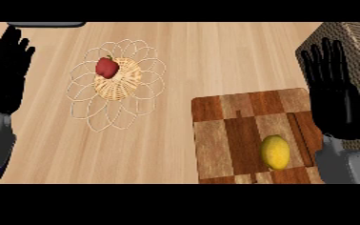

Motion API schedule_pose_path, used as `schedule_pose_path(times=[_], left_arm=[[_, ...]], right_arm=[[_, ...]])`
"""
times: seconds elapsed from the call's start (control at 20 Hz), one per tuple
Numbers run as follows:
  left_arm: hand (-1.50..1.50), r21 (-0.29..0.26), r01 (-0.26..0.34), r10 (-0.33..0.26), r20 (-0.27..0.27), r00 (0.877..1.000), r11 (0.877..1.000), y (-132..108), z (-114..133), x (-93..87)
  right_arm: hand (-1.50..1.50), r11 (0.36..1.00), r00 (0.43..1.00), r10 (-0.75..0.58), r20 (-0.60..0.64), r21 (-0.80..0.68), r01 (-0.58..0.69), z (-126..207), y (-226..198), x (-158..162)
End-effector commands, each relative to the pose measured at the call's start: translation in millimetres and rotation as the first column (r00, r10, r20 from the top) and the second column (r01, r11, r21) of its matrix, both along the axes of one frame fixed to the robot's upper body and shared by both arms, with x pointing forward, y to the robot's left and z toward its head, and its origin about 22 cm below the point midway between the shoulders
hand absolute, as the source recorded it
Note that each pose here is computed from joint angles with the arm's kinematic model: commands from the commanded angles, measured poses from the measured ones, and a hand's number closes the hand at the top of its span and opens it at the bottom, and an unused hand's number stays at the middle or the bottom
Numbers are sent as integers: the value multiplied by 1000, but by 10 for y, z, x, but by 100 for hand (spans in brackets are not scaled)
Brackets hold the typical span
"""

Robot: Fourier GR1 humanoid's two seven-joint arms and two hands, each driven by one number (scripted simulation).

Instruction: Pick the lemon from the cutting board and place it in the basket

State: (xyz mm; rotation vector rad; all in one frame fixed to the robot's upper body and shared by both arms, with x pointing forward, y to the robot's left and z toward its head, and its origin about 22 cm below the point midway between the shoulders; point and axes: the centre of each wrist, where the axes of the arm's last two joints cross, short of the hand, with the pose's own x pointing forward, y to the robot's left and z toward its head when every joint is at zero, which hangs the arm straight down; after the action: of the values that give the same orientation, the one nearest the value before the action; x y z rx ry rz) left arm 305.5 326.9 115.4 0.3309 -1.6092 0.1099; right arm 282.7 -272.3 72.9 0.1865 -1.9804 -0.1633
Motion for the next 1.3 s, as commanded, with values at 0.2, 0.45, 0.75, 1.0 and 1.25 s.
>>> schedule_pose_path(times=[0.2, 0.45, 0.75, 1.0, 1.25], left_arm=[[0, 42, 85, -76, -182, 980, 996, -13, -499, -123], [0, -3, 181, -176, -246, 953, 983, -158, -637, -196], [0, -26, 192, -193, -249, 949, 981, -133, -703, -172], [0, -23, 163, -164, -250, 954, 986, -264, -809, -178], [0, -11, 138, -136, -253, 958, 990, 23, -682, -168]], right_arm=[[150, 977, 970, -196, 140, -55, 206, 343, -975, -150], [-150, 737, 978, 21, 205, -664, 123, 295, -426, -235], [-150, 745, 939, -209, 273, -578, 334, 310, 675, -190], [-150, 694, 969, -248, 23, -693, 194, 691, 891, -356], [-150, 353, 882, -471, -16, -920, 172, 983, 478, -255]])
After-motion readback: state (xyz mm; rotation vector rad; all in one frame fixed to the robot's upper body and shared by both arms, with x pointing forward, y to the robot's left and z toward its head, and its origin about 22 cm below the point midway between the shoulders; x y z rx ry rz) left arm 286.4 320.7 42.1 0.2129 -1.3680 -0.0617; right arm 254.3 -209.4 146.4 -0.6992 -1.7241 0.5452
